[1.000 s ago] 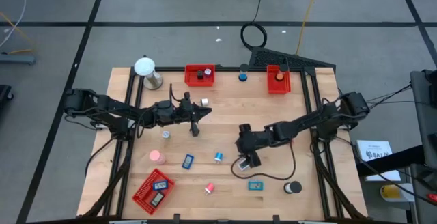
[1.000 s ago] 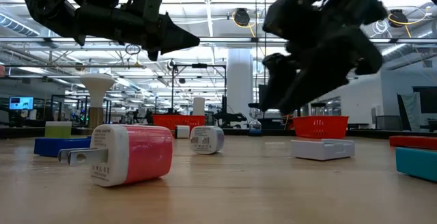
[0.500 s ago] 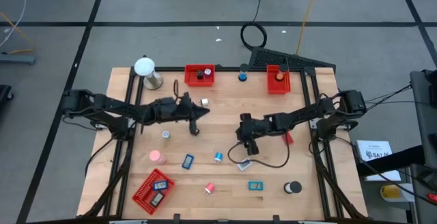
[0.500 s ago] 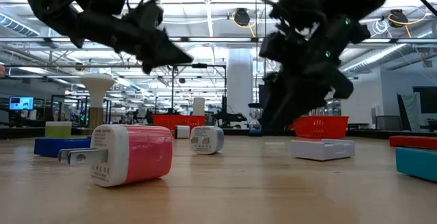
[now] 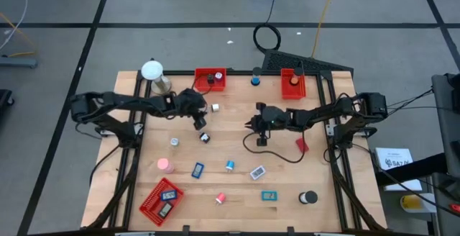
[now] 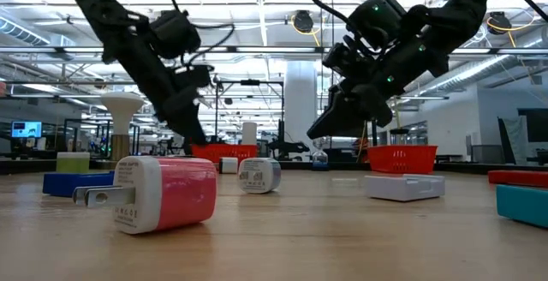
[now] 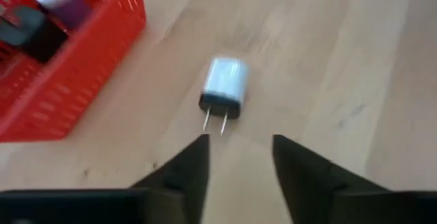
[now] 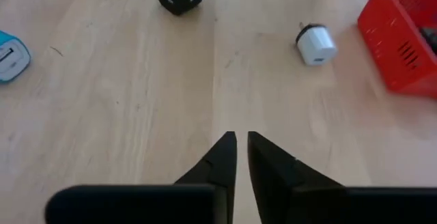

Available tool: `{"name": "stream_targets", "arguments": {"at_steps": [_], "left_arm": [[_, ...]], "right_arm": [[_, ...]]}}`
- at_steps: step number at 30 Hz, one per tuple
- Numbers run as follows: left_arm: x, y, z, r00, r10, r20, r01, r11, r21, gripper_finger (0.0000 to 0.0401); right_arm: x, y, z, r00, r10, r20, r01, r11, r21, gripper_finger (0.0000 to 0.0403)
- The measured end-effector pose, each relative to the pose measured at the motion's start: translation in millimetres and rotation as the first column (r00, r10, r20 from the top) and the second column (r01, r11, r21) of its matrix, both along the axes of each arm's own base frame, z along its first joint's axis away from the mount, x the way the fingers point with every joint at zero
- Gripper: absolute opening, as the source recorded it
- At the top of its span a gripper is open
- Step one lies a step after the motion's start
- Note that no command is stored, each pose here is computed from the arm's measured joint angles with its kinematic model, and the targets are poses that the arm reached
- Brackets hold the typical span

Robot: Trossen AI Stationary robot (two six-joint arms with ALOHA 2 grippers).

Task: Pick & Place Office items
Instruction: Put the white charger adapter into the top left red basket

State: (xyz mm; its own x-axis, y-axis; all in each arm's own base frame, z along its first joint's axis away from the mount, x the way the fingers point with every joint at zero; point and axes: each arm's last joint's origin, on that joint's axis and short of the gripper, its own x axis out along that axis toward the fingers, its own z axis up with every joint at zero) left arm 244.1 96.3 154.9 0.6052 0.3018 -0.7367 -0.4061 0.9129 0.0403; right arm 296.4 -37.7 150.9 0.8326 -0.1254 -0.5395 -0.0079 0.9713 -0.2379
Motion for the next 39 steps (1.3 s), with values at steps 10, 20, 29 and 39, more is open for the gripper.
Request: {"name": "stream_targets", "arguments": {"at_steps": [10,20,29,39], "left_arm": [[16.5,15.1,-27.8,0.999,-0.045,-0.029,0.049,0.987,0.151,0.0264],[21.2,15.4,-45.2,0.991,-0.118,-0.068,0.126,0.983,0.137,0.0162],[20.7,14.0,-44.9,0.984,-0.163,-0.07,0.17,0.978,0.12,0.0033],[23.7,15.7,14.1,0.969,-0.105,-0.224,0.105,0.994,-0.012,0.0021]], "right_arm": [[0.1,0.4,0.0,1.0,0.017,-0.003,-0.017,1.0,-0.023,0.002],[0.1,0.4,0.0,1.0,0.028,-0.006,-0.028,0.999,-0.04,0.002],[0.1,0.5,0.0,1.0,0.03,-0.007,-0.03,0.998,-0.046,0.002],[0.1,0.4,-0.1,1.0,0.03,-0.008,-0.03,0.998,-0.046,0.002]]}}
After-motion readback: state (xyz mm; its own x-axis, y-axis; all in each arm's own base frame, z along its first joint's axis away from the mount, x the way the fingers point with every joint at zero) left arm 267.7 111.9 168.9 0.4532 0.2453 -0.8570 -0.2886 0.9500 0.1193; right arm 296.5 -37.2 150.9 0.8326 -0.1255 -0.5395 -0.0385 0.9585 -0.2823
